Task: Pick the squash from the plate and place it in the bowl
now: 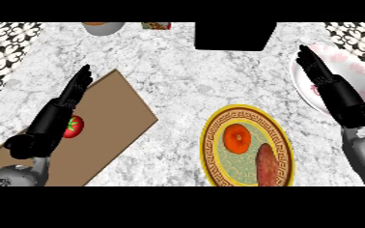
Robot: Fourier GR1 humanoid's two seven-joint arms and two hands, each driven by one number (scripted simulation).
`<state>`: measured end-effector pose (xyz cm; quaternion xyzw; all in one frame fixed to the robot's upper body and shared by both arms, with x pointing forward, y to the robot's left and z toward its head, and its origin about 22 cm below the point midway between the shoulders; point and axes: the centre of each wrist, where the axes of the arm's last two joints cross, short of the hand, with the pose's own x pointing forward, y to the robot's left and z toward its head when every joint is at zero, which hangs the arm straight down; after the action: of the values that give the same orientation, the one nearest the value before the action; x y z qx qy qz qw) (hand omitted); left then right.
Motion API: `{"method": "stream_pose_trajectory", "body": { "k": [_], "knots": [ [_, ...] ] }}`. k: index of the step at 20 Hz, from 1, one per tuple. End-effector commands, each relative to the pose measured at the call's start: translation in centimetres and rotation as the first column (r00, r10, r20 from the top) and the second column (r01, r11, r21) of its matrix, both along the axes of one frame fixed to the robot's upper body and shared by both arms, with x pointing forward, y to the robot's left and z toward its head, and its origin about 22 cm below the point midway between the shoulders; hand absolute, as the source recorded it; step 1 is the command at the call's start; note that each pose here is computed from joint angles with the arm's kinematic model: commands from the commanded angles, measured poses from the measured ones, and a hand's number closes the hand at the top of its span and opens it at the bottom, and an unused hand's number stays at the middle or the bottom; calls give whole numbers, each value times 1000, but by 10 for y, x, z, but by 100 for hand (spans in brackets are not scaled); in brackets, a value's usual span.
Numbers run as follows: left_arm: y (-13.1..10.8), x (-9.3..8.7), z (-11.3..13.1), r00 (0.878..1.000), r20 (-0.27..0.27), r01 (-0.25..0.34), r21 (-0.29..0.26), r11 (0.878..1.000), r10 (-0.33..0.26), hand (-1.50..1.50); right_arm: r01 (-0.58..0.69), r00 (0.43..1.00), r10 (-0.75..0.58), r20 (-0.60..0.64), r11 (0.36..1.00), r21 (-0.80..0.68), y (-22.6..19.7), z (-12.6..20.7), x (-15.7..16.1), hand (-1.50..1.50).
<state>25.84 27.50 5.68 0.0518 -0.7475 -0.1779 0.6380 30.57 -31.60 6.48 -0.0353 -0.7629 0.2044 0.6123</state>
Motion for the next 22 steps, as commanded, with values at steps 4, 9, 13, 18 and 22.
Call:
{"method": "stream_pose_trajectory", "body": {
  "k": [4, 9, 13, 18, 22],
  "knots": [
    [5, 11, 12, 988, 70, -136, 6, 991, 136, 0, -460, 880, 475, 24, 837, 297, 37, -10, 17, 150],
    [-4, 24, 13, 969, 28, -244, -19, 970, 244, 0, -216, 975, 218, 35, 906, 365, 5, -50, 32, -150],
    [-5, 24, 13, 967, 24, -252, -6, 968, 252, 0, -545, 835, 526, 165, 745, 385, -22, -41, 32, -150],
    [-7, 27, 27, 963, 3, -269, -18, 963, 269, 0, -647, 761, 628, 164, 754, 116, -36, -1, 47, -150],
    [-12, 30, 19, 958, 12, -287, 2, 958, 287, 0, -695, 707, 702, 84, 712, -101, -22, 21, 53, -150]
  ]
}}
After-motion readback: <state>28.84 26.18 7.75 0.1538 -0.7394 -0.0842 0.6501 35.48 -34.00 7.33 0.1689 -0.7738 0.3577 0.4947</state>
